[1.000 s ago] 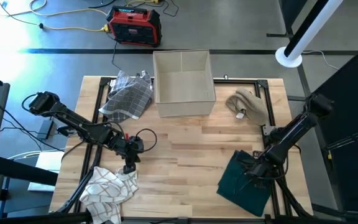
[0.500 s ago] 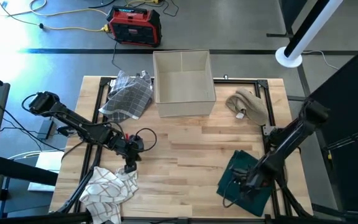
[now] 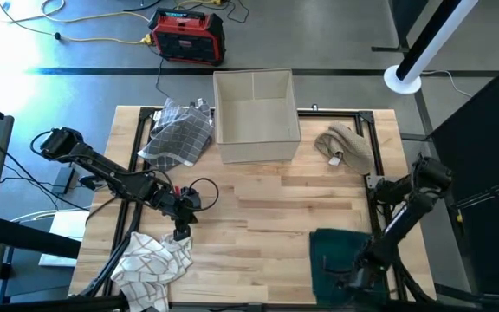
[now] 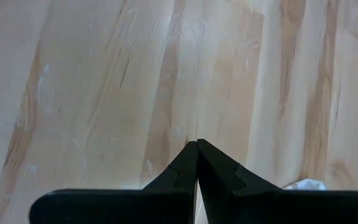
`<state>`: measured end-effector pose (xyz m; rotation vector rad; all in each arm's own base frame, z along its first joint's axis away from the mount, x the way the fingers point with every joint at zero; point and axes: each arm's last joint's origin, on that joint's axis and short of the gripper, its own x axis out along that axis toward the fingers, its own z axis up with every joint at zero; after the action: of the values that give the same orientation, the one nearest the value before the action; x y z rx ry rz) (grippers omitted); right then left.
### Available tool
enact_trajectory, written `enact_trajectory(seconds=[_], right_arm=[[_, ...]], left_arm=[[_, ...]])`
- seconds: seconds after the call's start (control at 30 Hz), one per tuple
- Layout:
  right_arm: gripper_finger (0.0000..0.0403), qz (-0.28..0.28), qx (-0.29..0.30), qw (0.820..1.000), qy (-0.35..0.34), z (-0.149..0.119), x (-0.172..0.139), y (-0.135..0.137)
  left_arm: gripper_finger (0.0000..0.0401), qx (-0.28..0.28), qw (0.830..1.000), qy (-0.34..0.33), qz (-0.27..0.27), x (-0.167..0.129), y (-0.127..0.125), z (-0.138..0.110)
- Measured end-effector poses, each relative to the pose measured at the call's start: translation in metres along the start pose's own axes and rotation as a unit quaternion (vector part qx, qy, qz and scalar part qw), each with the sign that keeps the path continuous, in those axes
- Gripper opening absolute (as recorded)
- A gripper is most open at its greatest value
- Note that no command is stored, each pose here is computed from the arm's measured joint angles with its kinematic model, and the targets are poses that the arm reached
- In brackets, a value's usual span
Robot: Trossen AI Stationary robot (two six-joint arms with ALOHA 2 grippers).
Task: Fold towel
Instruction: Fold the green towel, then fold the brown towel
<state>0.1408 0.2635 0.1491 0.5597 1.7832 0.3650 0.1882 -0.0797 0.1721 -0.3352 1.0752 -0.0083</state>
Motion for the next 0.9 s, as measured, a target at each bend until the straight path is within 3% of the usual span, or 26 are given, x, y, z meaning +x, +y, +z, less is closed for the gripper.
enact_trajectory(seconds=[0.17, 0.27, 0.37, 0.53, 0.63, 0.73, 0.9], right_arm=[[0.0000, -0.032, 0.016, 0.998, -0.047, -0.011, -0.033, 0.017], [0.0000, -0.084, 0.085, 0.985, -0.123, -0.019, -0.055, 0.009], [0.0000, -0.100, 0.184, 0.950, -0.233, -0.026, -0.081, -0.002], [0.0000, -0.115, 0.304, 0.867, -0.379, -0.035, -0.134, -0.030], [0.0000, -0.160, 0.353, 0.840, -0.381, -0.038, -0.164, -0.056], [0.0000, -0.183, 0.375, 0.835, -0.359, -0.040, -0.191, -0.078], [0.0000, -0.171, 0.407, 0.816, -0.374, -0.037, -0.228, -0.110]], left_arm=[[0.0000, -0.001, 1.000, 0.000, 0.001, 0.000, 0.000, 0.000], [0.0000, -0.004, 1.000, 0.000, 0.000, 0.000, 0.001, 0.001], [0.0000, -0.007, 1.000, 0.011, -0.016, 0.000, 0.001, 0.001], [0.0000, -0.010, 0.999, 0.004, -0.040, -0.002, -0.003, 0.005], [0.0000, 0.000, 0.998, -0.024, -0.051, -0.006, -0.008, 0.015], [0.0000, 0.019, 0.997, -0.047, -0.062, -0.014, -0.013, 0.026], [0.0000, 0.057, 0.993, -0.097, -0.040, -0.024, -0.019, 0.040]])
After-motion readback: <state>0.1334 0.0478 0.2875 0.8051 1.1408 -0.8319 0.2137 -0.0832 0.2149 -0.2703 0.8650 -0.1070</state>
